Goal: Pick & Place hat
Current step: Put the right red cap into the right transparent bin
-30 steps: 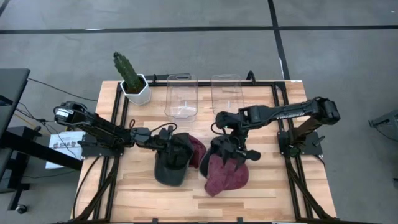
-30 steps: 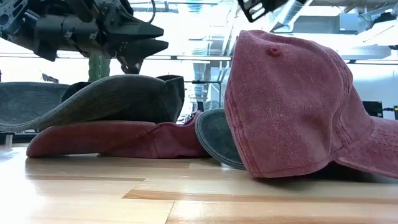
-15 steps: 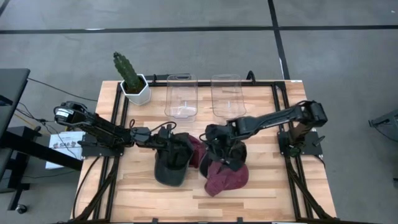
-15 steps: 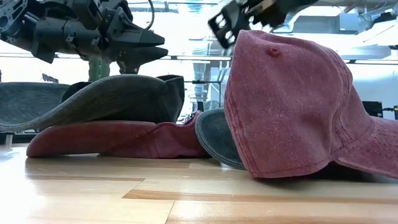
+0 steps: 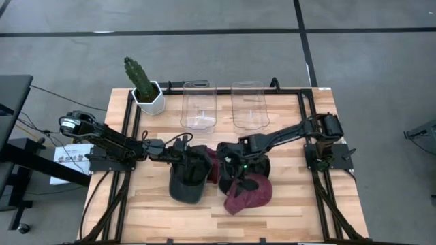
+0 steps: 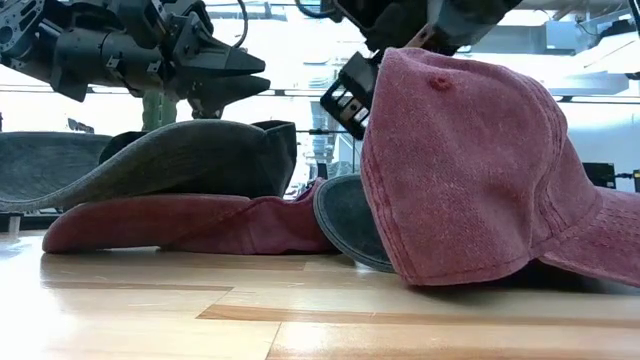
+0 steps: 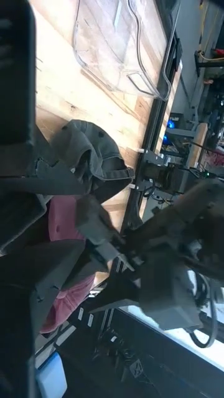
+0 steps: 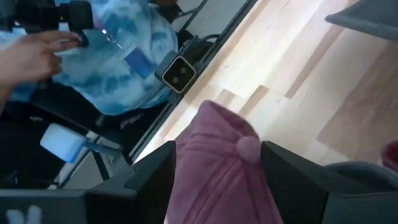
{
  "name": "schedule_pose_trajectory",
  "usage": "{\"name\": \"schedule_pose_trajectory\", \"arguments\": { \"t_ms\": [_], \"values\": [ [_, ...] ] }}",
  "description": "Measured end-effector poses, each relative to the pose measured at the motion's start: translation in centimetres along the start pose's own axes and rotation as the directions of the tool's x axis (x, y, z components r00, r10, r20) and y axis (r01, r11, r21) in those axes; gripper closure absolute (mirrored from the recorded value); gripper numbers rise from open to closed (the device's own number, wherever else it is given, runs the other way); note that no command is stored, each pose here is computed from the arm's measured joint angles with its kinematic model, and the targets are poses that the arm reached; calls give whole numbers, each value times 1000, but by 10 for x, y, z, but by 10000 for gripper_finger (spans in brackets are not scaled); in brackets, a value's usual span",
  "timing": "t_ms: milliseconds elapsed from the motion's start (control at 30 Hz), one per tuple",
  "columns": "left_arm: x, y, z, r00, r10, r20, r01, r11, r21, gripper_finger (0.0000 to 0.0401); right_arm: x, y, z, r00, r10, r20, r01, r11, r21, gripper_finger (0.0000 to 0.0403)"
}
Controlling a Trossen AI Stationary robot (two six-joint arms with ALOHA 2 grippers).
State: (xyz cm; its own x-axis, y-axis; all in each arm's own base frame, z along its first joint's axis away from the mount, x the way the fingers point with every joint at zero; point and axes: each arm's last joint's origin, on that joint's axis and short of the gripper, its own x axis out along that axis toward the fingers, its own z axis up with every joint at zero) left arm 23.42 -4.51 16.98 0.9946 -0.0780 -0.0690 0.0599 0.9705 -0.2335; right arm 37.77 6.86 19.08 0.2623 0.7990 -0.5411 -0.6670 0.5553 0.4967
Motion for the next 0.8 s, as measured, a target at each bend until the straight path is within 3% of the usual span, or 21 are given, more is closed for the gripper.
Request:
{"name": "schedule_pose_trajectory", "arguments": {
  "t_ms": [167, 267, 467, 800],
  "values": [
    [0, 0, 0, 1000, 0, 0, 0, 1000, 0, 279, 4, -8, -4, 1000, -3, -1, 3, 1000, 14, 177],
    [0, 0, 0, 1000, 0, 0, 0, 1000, 0, 279, 4, -8, -3, 1000, 9, 5, -8, 999, -35, 177],
    [0, 0, 0, 1000, -1, 0, 1, 1000, 1, 279, 4, -4, -2, 992, 124, 31, -122, 990, -68, 177],
    [0, 0, 0, 1000, 0, 0, 0, 1000, 5, 279, 4, -5, -2, 995, 96, 25, -92, 987, -135, 177]
  ]
}}
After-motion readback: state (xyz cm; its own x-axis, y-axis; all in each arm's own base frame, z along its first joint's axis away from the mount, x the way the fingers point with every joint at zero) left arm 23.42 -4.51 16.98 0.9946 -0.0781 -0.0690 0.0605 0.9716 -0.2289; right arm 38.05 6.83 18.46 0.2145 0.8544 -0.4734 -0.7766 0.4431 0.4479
